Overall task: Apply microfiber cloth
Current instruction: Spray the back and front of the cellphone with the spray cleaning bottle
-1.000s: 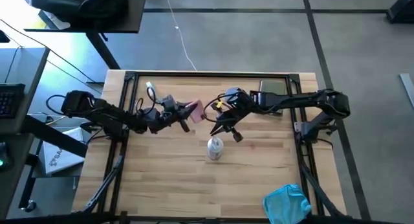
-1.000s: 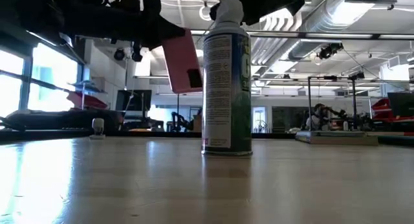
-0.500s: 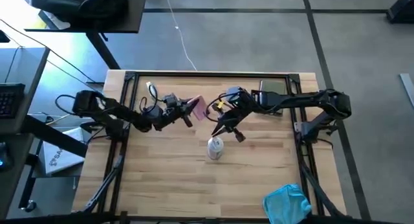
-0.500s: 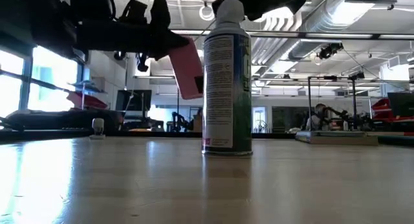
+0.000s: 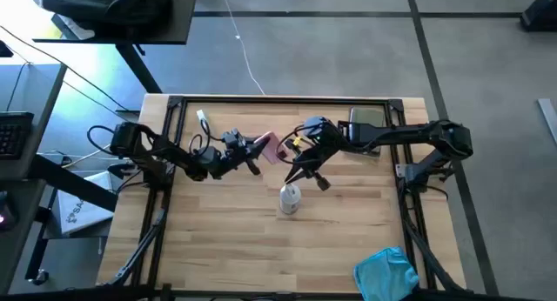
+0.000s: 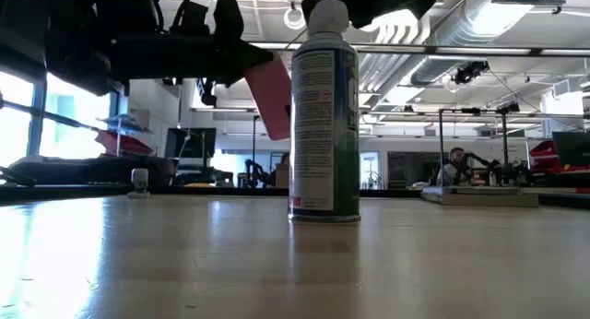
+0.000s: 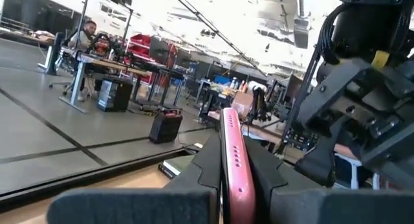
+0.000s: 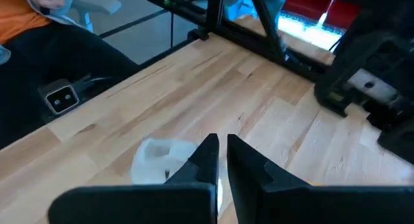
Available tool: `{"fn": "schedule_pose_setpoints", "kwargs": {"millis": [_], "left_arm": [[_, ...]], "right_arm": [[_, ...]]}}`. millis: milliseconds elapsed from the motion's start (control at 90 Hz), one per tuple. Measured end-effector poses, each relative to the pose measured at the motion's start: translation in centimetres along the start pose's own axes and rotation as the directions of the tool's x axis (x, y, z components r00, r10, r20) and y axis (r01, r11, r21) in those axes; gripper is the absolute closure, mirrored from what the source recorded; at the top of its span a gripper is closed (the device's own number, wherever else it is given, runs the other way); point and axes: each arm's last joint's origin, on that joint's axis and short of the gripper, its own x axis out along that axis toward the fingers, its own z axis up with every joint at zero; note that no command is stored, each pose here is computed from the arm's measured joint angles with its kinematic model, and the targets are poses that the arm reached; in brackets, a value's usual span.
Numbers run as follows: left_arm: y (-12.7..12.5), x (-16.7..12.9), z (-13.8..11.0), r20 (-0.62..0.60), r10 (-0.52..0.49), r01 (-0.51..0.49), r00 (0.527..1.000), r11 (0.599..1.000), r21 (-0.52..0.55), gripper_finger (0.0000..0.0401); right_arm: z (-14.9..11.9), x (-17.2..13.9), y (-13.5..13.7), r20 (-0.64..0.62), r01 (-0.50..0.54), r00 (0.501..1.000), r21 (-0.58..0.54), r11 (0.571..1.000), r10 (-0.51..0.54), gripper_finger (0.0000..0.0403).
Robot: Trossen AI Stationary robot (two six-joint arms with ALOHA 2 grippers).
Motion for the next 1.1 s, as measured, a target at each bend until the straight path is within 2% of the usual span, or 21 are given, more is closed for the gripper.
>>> {"fn": "schedule_pose_setpoints", "kwargs": {"millis": [289,611,933,1033,1100], "left_arm": [[0.0,0.0,0.0,-0.001,-0.004,0.004,1.000,1.000,0.001,0.0391],[0.0,0.0,0.0,-0.001,-0.008,0.008,1.000,1.000,0.000,0.0391],[-0.1,0.0,0.0,0.000,-0.008,0.008,1.000,1.000,-0.007,0.0391],[-0.3,0.1,0.2,0.015,0.021,-0.020,1.000,0.999,-0.025,0.0391],[-0.7,-0.1,0.4,0.042,0.050,-0.050,0.998,0.999,0.007,0.0391]], "right_arm": [[-0.6,0.4,-0.1,-0.022,-0.012,1.000,-0.007,1.000,0.012,0.0403],[-1.1,0.5,0.2,-0.062,-0.040,0.997,0.036,0.999,0.042,0.0403],[-1.2,0.5,0.2,-0.089,-0.024,0.996,0.046,0.999,0.028,0.0403],[-1.2,0.5,0.2,-0.090,-0.023,0.996,0.046,0.999,0.027,0.0403],[-1.3,0.5,0.2,-0.094,-0.021,0.995,0.047,0.999,0.026,0.0403]]}}
